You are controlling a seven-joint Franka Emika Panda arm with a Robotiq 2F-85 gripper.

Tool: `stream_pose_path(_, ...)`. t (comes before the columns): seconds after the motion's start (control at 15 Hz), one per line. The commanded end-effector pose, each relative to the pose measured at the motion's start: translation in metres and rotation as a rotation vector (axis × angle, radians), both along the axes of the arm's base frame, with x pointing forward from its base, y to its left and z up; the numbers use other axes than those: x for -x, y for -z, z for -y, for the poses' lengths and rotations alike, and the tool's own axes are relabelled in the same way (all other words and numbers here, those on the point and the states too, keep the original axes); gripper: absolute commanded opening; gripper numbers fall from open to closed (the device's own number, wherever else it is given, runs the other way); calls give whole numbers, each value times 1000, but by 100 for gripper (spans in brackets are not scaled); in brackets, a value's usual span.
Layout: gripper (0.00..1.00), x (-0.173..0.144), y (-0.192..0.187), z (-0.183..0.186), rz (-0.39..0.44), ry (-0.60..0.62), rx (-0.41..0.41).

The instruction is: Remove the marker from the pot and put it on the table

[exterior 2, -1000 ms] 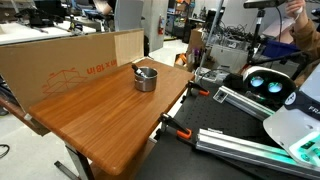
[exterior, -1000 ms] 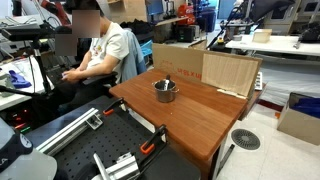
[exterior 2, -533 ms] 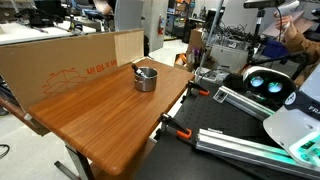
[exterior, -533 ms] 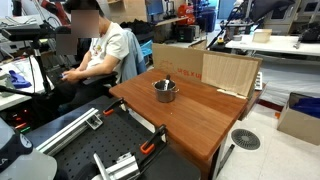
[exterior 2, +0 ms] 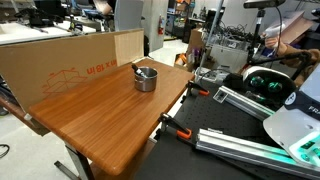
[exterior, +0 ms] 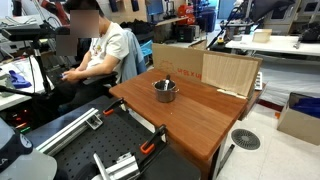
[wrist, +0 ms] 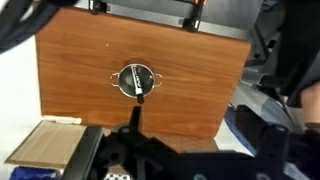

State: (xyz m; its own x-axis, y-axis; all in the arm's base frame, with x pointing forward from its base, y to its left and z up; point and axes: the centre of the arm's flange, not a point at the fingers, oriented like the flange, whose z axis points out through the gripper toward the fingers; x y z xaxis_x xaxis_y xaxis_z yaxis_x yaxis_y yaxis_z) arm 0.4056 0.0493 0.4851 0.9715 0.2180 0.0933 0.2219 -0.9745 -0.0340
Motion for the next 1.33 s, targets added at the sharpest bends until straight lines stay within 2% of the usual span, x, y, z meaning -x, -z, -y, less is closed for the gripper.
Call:
stream_pose_path(0.0, 100, -39, 27, 8, -18, 3, 18)
stream_pose_path(0.47, 100, -88, 88, 12, -56, 2, 44)
stream_pose_path(1.27, 100, -139, 176, 28, -150, 35, 55)
